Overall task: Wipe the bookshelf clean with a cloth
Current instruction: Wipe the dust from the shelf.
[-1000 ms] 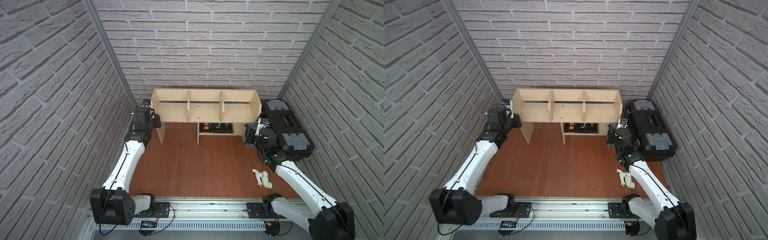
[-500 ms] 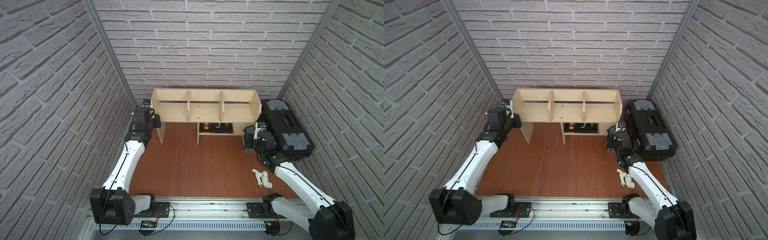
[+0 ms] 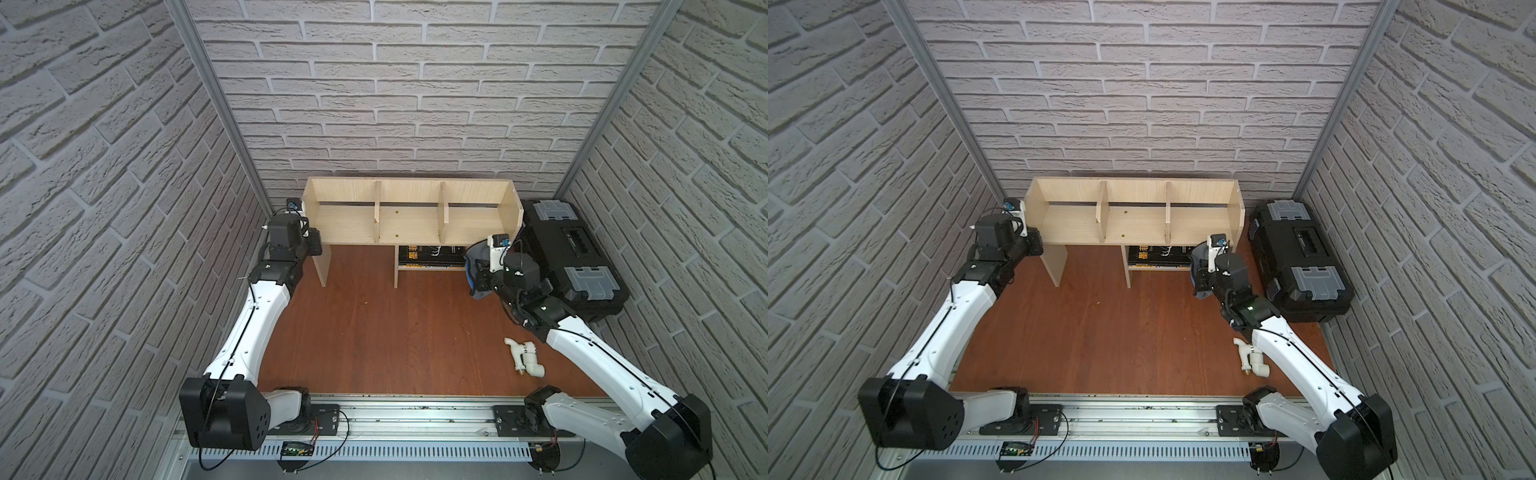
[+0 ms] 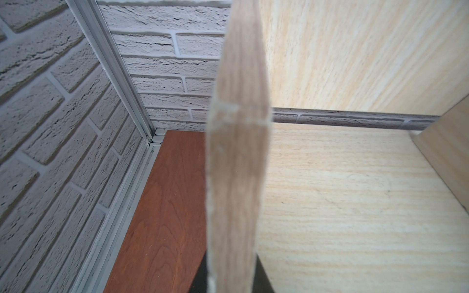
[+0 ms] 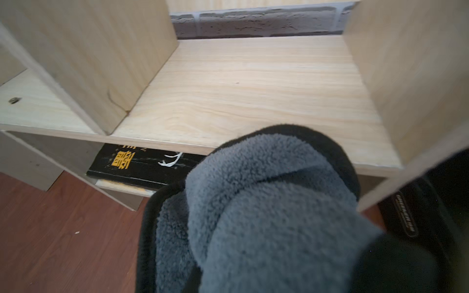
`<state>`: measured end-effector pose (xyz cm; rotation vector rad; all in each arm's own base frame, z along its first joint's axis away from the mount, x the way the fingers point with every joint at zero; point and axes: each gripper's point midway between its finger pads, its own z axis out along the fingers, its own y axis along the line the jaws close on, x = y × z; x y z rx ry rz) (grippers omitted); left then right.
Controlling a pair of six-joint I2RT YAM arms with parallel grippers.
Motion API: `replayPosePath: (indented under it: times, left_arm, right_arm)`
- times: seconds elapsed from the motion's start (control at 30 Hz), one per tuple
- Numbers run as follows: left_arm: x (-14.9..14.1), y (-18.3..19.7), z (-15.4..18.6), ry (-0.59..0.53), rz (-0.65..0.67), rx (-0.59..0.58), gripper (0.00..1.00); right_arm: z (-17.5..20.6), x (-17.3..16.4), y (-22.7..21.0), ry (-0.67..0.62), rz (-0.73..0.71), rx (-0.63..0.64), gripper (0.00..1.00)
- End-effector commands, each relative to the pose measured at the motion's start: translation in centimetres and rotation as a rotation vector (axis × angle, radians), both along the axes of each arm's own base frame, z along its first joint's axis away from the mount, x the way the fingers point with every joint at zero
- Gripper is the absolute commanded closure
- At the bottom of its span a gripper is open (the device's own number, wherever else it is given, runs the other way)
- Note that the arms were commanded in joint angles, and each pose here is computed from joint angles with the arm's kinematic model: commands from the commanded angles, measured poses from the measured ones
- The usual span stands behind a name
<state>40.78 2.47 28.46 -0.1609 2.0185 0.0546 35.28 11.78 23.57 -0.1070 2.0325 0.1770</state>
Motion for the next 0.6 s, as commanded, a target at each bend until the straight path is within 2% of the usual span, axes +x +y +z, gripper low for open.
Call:
replayPosePath:
  times: [0.0, 0.33, 0.57]
  left_arm:
    - [-0.1, -0.5, 0.0, -0.014, -0.011, 0.012, 1.00]
    - [-0.1, -0.6, -0.1, -0.012, -0.018, 0.011, 1.00]
    - [-0.1, -0.6, 0.0, -0.015, -0.022, 0.015, 1.00]
  right_arm:
    - [2.5, 1.0, 3.0, -0.072, 0.052, -0.012, 0.97]
    - [3.2, 1.0, 14.8, -0.090, 0.259, -0.032, 0.97]
    - [2.4, 1.2, 20.5, -0.082, 0.330, -0.059, 0.97]
